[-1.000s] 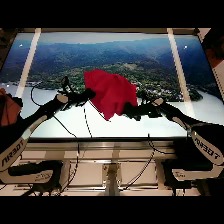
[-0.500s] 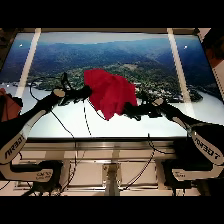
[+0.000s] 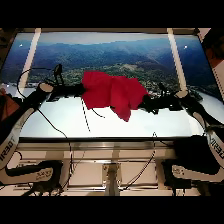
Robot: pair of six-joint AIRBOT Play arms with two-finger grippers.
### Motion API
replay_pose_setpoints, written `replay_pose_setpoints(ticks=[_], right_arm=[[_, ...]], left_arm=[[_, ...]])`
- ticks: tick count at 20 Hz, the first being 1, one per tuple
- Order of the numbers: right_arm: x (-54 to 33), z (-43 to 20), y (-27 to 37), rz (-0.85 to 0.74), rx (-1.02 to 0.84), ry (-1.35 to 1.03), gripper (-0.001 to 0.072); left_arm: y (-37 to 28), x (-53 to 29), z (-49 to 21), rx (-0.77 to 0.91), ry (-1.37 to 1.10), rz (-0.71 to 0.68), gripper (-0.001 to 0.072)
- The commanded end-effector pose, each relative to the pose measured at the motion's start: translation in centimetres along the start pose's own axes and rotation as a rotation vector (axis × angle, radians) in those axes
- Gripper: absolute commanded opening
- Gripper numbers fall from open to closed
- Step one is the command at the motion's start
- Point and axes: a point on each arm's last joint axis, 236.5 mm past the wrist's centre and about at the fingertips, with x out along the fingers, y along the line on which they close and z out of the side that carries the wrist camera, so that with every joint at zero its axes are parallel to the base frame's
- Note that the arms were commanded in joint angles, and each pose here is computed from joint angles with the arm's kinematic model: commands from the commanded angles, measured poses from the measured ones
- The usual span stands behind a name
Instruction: Fold the clothes and pants, and hang the long-sleeved shirts on hangers.
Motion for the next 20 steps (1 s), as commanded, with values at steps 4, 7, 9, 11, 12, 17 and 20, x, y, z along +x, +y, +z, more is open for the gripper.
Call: replay_pose_setpoints(ticks=[4,7,9,11,12,17,20], right_arm=[[-6.1,3.5,0.3,-0.180,-0.195,-0.022,0.0005],[-7.6,5.7,0.2,-0.251,-0.227,-0.070,0.0005],[-7.7,7.3,-0.1,-0.277,-0.229,-0.100,0.0006],[-7.5,10.4,0.0,-0.276,-0.238,-0.190,0.0007],[-7.7,12.6,0.4,-0.271,-0.246,-0.267,0.0008],[-12.1,21.6,3.7,-0.248,-0.310,-0.650,0.0468],[-12.9,21.4,3.9,-0.301,-0.365,-0.621,0.0463]], left_arm=[[3.3,-1.1,-4.2,0.231,0.200,0.111,0.0017],[4.1,-1.3,-4.6,0.285,0.226,0.146,0.0017],[5.0,-1.5,-4.8,0.328,0.244,0.180,0.0018],[5.1,-1.5,-4.7,0.334,0.244,0.185,0.0019],[5.1,-1.5,-4.7,0.334,0.242,0.185,0.0019],[5.1,-1.5,-4.7,0.331,0.241,0.186,0.0515],[5.1,-2.3,-3.9,0.249,0.208,0.199,0.0546]])
